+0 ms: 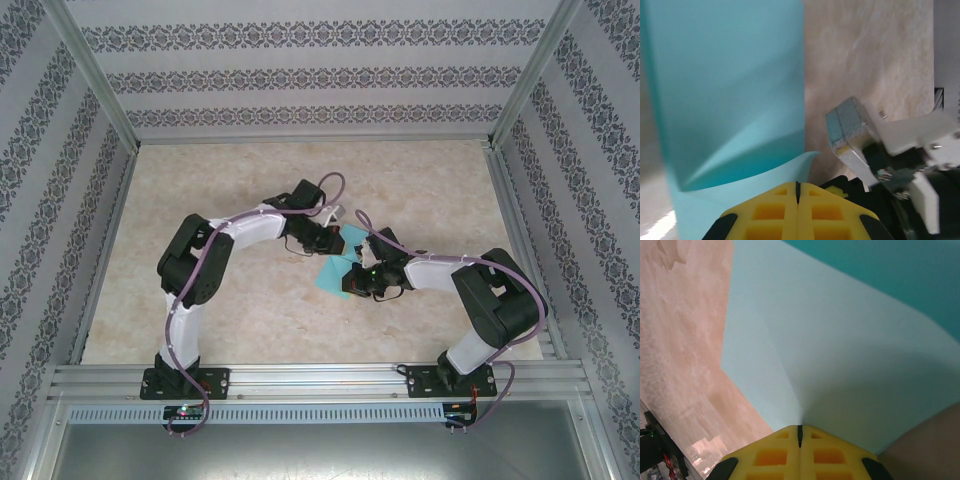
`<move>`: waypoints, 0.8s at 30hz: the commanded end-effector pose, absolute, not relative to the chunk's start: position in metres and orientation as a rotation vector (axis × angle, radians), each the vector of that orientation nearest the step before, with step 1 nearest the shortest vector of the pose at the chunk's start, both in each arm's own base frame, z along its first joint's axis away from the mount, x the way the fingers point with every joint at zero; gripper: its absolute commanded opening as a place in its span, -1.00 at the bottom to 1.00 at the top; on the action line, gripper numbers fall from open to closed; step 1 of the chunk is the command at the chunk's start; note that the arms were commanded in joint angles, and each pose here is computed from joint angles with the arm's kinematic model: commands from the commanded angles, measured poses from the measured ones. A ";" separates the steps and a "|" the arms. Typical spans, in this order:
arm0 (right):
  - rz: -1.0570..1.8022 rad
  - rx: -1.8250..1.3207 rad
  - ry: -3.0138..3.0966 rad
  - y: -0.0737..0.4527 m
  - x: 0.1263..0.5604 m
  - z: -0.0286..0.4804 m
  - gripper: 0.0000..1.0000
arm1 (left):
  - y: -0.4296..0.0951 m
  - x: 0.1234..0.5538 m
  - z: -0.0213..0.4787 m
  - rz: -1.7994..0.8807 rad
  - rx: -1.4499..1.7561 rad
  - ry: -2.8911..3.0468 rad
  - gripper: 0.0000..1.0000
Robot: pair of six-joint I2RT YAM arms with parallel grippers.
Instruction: Fold a paper plane with a square sheet of paper (pick it up from the middle)
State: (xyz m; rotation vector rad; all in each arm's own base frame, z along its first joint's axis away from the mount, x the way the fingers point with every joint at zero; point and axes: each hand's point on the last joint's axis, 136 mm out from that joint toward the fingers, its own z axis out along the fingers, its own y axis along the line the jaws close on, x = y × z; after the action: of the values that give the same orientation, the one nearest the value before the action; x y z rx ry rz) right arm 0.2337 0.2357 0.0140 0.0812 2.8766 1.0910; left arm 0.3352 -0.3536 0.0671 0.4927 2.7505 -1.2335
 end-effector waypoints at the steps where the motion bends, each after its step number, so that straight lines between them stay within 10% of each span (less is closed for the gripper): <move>1: 0.953 0.124 3.027 0.217 0.208 -0.011 -1.00 | -0.359 0.335 0.051 -1.266 0.473 2.762 -0.96; 24: 0.918 0.151 3.009 0.193 0.187 0.002 -1.00 | -0.341 0.335 -0.002 -1.106 0.503 2.893 -0.97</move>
State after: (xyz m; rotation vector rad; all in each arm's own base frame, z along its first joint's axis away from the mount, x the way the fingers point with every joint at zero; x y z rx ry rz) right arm 0.2100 0.2160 0.0152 0.1034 2.9039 1.0297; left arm 0.3301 -0.3543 0.0219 0.5097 2.8374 -1.2137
